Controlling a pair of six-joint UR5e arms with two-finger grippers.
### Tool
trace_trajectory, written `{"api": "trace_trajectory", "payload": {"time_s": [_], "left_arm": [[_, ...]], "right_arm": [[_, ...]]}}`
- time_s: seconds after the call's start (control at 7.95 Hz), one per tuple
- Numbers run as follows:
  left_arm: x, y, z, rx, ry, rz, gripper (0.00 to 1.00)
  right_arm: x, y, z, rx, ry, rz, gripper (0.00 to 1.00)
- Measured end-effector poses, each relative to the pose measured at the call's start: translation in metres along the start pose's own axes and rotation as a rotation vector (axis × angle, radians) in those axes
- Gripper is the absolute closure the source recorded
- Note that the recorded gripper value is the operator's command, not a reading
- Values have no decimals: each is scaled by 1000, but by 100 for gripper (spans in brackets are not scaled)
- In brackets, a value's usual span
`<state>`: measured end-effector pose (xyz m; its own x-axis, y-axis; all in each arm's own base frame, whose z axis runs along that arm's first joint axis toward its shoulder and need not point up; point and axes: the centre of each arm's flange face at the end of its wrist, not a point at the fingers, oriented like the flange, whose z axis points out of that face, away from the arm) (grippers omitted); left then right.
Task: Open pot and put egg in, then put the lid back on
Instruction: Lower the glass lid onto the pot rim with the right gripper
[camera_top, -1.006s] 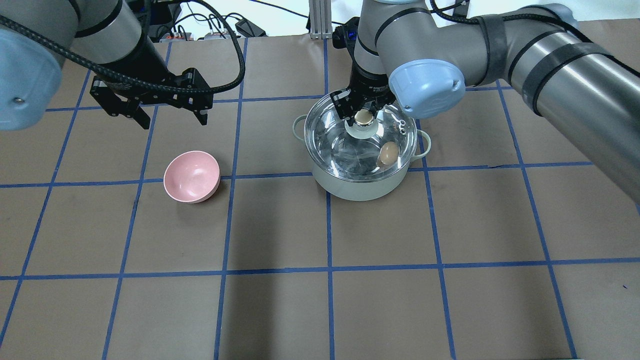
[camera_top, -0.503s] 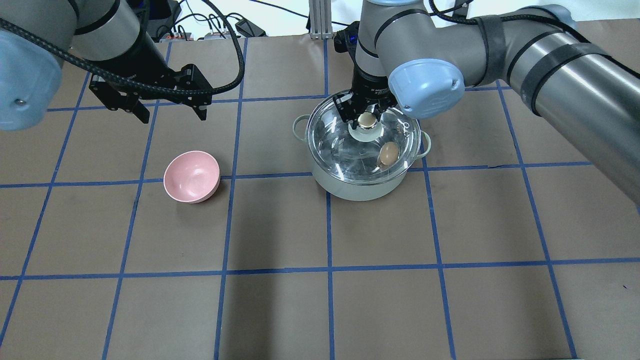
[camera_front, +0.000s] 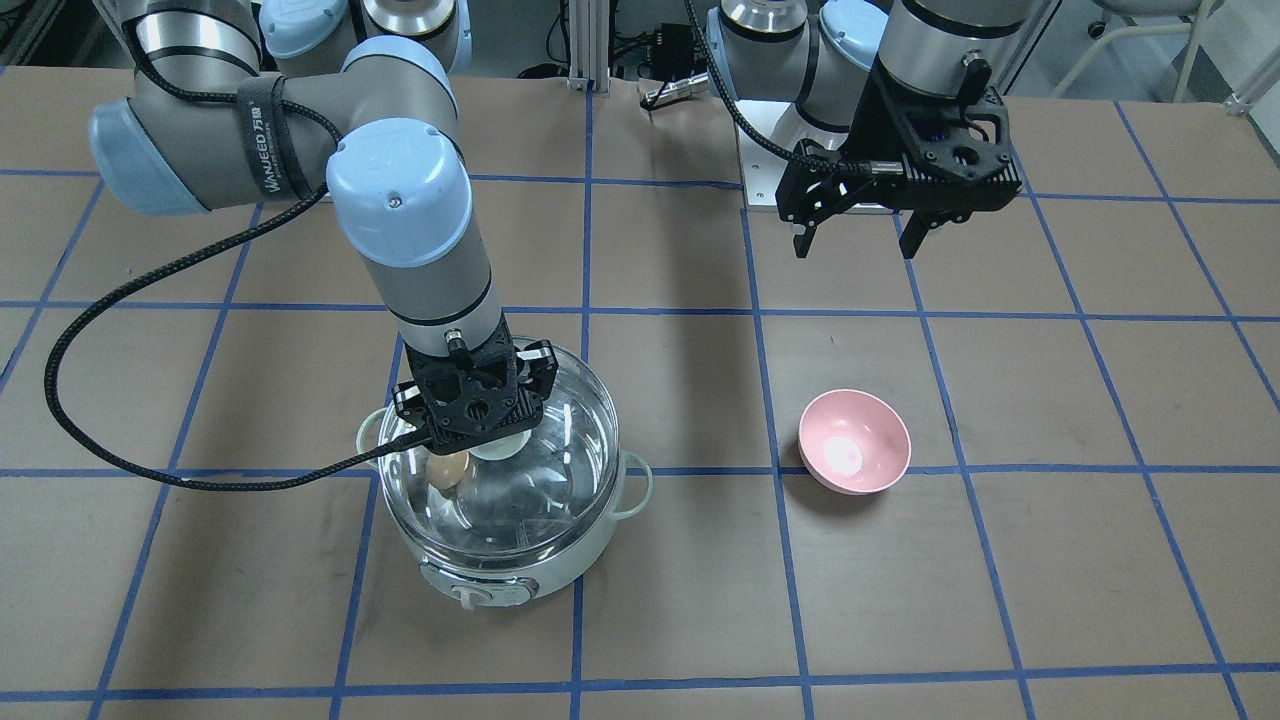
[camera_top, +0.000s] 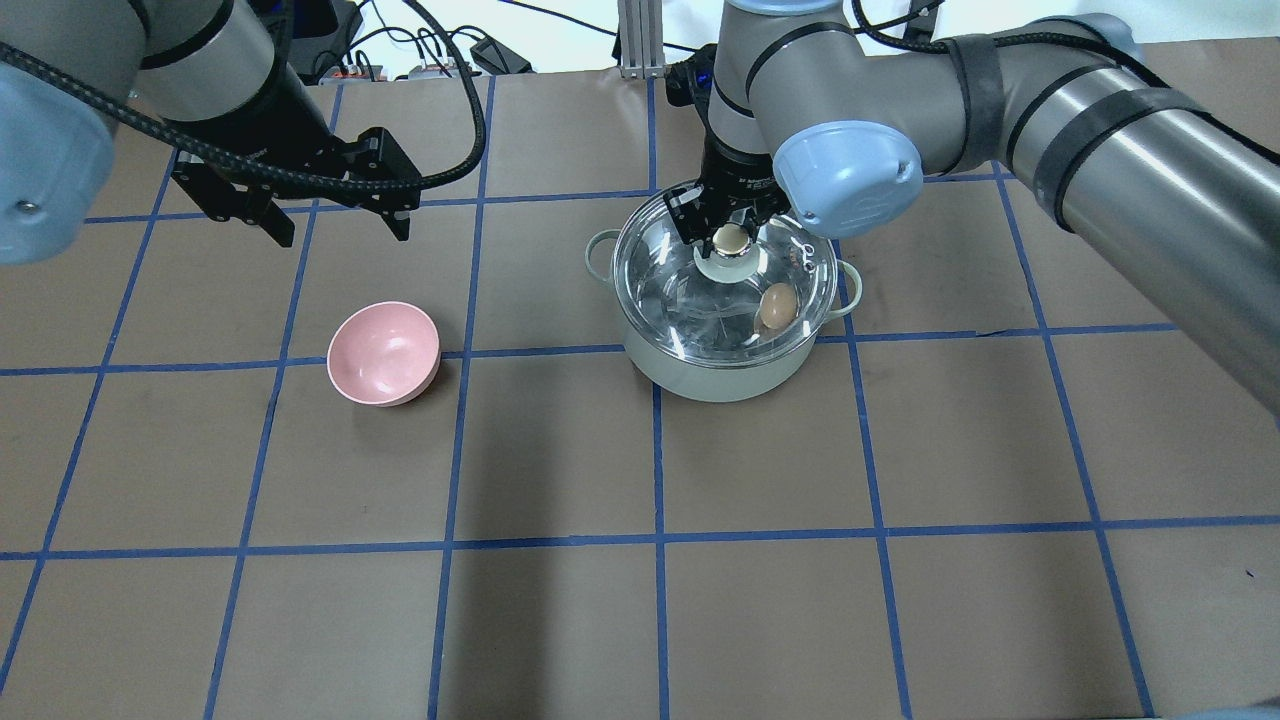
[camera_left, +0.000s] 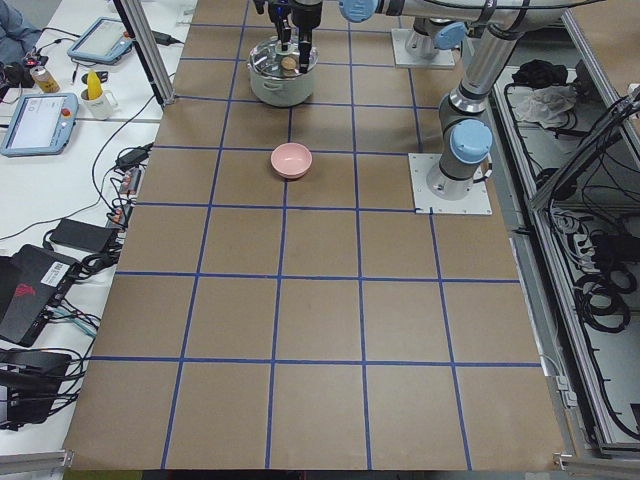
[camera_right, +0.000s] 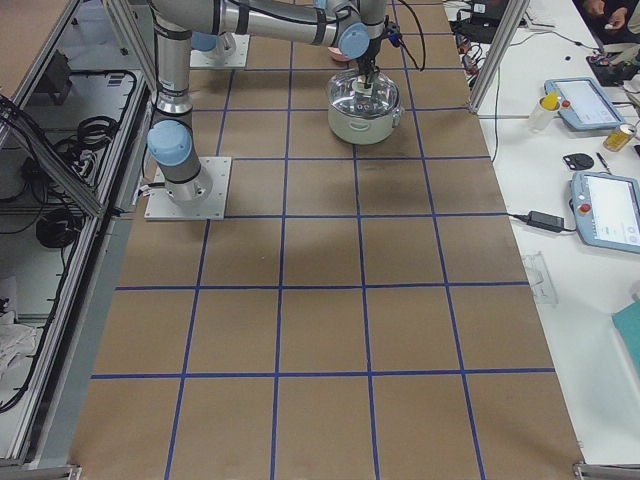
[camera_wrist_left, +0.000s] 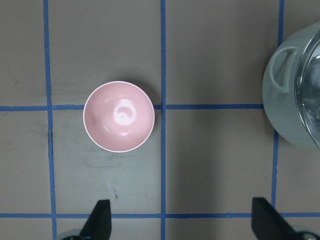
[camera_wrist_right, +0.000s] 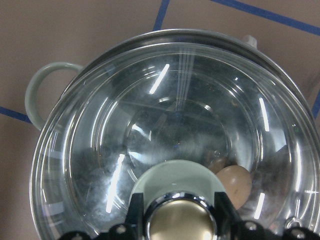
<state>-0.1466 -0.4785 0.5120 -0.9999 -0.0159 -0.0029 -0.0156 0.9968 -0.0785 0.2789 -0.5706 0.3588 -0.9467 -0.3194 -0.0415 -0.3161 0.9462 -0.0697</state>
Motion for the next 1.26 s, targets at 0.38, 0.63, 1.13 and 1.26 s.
{"api": "trace_trajectory", "payload": {"time_s": [0.38, 0.63, 1.13, 1.26], "left_arm": [[-2, 4, -6, 9, 0, -7, 0], [-2, 7, -8, 11, 1, -9, 0], [-2, 9, -11, 18, 6, -9, 0], [-2, 9, -12, 18, 4, -9, 0]], "right_arm": [[-1, -4, 2, 18, -14, -4, 100], [-1, -6, 5, 19, -18, -8, 100], [-1, -7, 5, 35, -17, -16, 100], [-1, -8, 5, 37, -16, -20, 100]]}}
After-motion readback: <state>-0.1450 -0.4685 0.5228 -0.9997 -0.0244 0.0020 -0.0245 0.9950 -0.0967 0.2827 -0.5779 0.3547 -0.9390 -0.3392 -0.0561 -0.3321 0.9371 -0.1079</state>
